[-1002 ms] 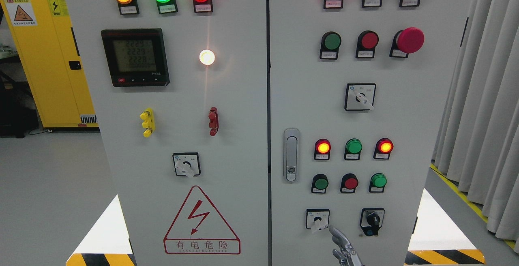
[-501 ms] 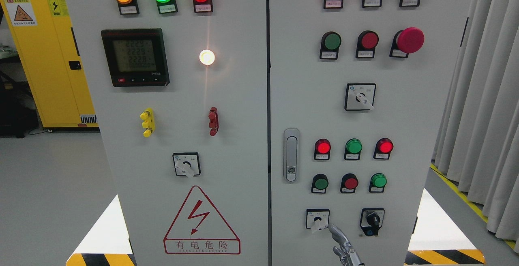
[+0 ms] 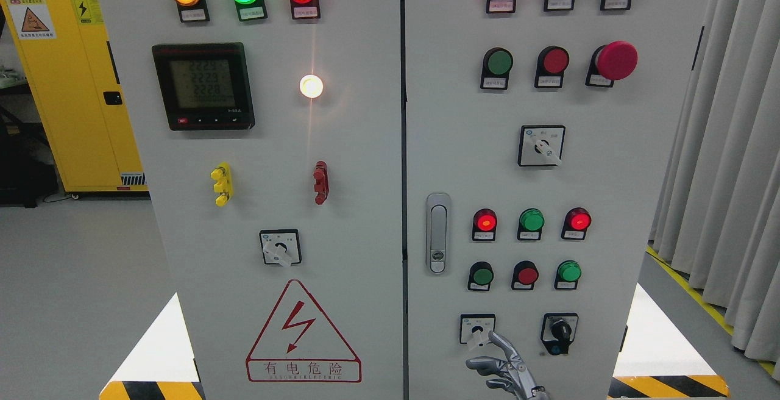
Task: Release door handle
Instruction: 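Raise the right hand up toward the silver door latch handle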
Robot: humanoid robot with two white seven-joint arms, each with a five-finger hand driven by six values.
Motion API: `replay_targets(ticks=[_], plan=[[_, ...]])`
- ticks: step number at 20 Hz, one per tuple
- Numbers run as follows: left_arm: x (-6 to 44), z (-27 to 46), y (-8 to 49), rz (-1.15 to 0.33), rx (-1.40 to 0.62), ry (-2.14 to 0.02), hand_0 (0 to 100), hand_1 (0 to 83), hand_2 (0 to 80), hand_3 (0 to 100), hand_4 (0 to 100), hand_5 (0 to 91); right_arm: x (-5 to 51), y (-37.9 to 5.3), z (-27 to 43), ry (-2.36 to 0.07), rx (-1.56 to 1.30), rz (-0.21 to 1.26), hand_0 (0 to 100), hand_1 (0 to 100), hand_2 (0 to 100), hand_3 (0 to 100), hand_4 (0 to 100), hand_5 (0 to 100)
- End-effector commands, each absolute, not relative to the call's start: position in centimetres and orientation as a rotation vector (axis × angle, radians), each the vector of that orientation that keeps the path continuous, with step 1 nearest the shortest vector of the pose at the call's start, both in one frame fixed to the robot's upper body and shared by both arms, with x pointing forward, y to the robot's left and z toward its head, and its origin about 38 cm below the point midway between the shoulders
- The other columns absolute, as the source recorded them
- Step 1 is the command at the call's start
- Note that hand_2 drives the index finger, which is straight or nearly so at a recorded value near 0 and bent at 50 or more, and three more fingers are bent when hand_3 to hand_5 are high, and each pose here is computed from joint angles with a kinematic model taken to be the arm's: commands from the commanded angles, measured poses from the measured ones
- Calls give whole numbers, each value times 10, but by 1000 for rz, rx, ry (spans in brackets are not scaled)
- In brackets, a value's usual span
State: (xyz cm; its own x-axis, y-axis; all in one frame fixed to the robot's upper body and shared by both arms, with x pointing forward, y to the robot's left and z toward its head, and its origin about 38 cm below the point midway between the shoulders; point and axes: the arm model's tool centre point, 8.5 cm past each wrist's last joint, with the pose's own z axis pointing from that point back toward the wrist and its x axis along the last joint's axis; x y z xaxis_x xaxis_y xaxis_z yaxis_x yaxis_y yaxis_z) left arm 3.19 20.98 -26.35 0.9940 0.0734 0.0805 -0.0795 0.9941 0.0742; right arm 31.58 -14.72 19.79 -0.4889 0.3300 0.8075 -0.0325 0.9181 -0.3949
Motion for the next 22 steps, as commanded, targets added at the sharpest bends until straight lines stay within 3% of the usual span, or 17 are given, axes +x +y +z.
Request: replay_targets(ticks=[1,5,12,22], plan=[[36,-263,209,78,76,-90,120,556,0,0,0,0,328,-139,204,-2060,-396,523,583,448,0,882,967,1000],[36,-263,209,78,76,-90,120,556,0,0,0,0,335,-135,210,-2076,-557,607,538,426,0,983,1000,1000],[36,-263,209,78,76,-90,120,556,0,0,0,0,345,-118,216,-2079,-904,788,517,417,0,1000,1000,1000],[36,-263,209,78,76,-90,120,556,0,0,0,0,359,-95,222,-2055,-1182,912,568,358,0,1000,1000,1000]])
